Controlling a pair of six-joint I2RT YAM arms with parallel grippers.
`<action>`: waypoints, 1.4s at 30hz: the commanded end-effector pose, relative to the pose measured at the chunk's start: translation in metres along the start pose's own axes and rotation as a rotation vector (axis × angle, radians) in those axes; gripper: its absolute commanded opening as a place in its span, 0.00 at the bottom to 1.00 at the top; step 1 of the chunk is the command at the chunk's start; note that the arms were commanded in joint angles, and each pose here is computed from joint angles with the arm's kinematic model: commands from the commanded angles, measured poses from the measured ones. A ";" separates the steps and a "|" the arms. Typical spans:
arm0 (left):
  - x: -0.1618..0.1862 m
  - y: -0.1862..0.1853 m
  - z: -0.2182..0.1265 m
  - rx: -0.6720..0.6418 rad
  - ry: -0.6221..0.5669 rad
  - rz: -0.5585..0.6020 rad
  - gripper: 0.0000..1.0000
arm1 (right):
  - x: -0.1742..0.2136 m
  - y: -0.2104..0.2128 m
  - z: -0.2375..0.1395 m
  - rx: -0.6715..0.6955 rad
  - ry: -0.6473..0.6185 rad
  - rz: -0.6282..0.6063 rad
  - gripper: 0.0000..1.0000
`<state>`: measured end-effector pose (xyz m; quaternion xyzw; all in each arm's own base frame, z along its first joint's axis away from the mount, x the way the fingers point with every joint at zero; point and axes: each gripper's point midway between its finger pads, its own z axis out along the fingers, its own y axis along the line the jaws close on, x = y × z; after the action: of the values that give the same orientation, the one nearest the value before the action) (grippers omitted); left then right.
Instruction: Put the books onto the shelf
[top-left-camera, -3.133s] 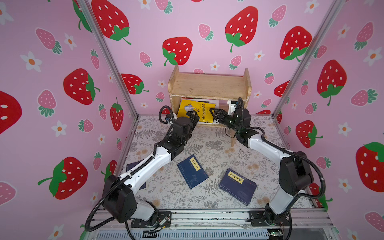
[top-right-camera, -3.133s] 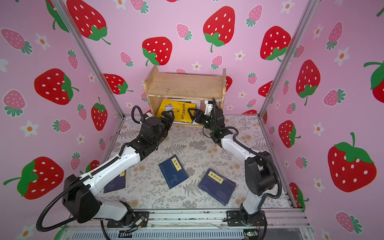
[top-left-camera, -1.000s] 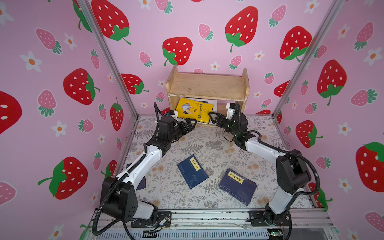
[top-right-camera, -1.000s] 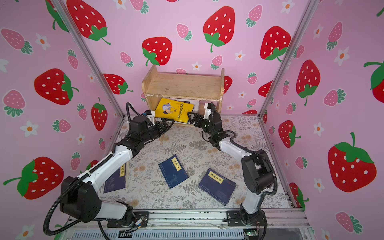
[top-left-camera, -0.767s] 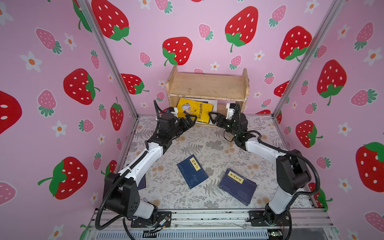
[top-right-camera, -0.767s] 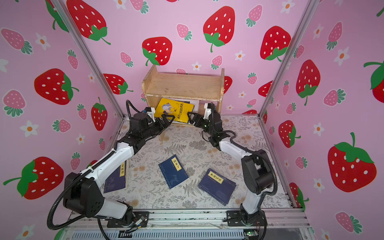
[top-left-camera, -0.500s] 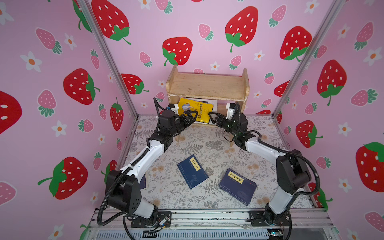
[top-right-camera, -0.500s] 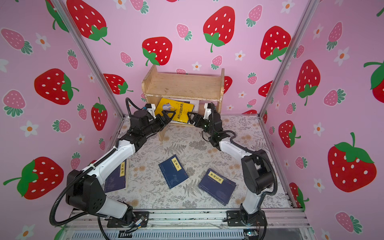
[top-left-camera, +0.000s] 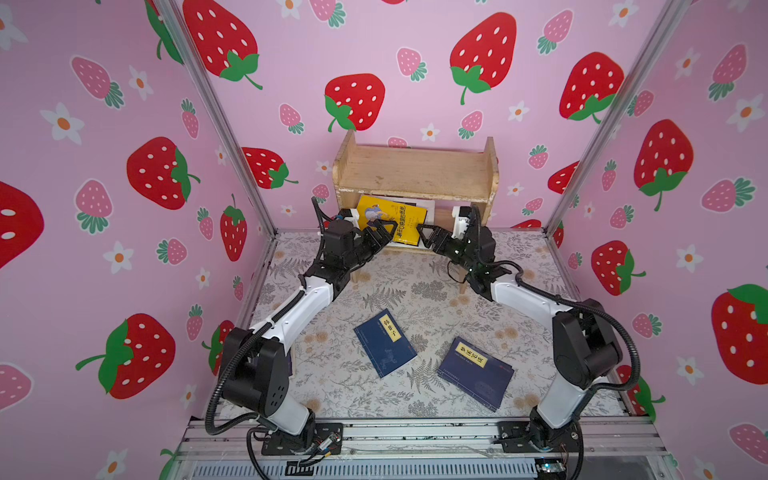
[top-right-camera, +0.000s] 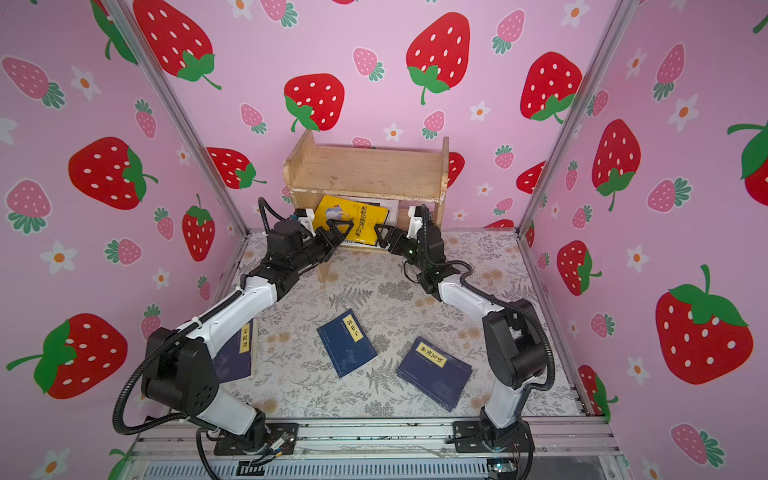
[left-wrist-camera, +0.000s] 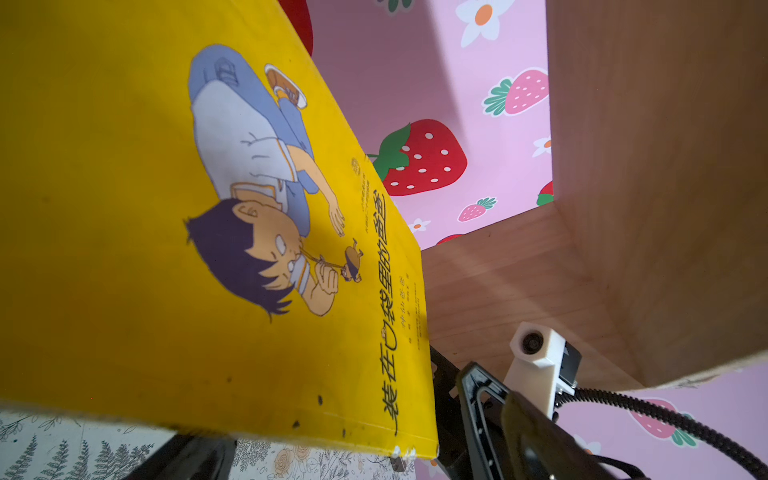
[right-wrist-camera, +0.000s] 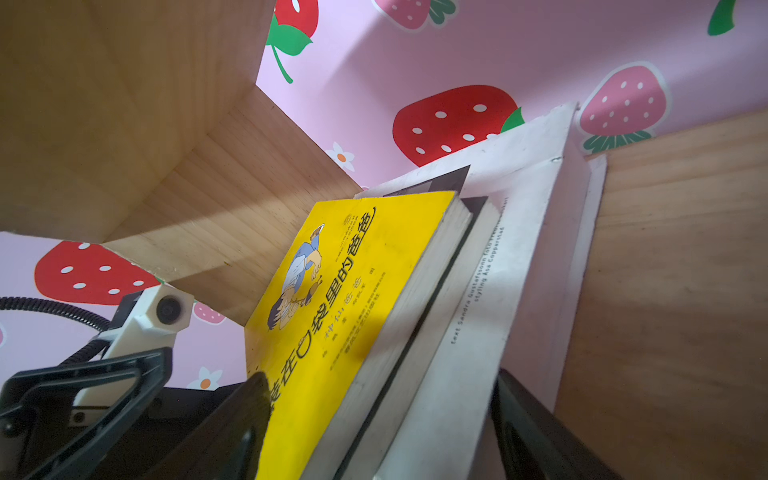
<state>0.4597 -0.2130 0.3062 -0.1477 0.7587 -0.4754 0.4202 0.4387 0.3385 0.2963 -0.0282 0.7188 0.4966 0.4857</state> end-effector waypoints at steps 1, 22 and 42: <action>-0.021 -0.039 -0.006 0.099 -0.066 0.024 0.99 | -0.011 0.049 -0.002 -0.134 -0.011 -0.026 0.84; -0.020 -0.037 -0.022 0.020 -0.059 -0.018 1.00 | -0.015 0.051 -0.002 -0.134 -0.018 -0.032 0.84; -0.025 -0.030 0.004 0.048 -0.072 -0.066 1.00 | -0.014 0.054 -0.002 -0.150 -0.008 -0.032 0.84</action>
<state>0.4669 -0.2126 0.3132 -0.1863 0.7539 -0.4810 0.4069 0.4390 0.3390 0.2973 -0.0289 0.7209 0.4953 0.4839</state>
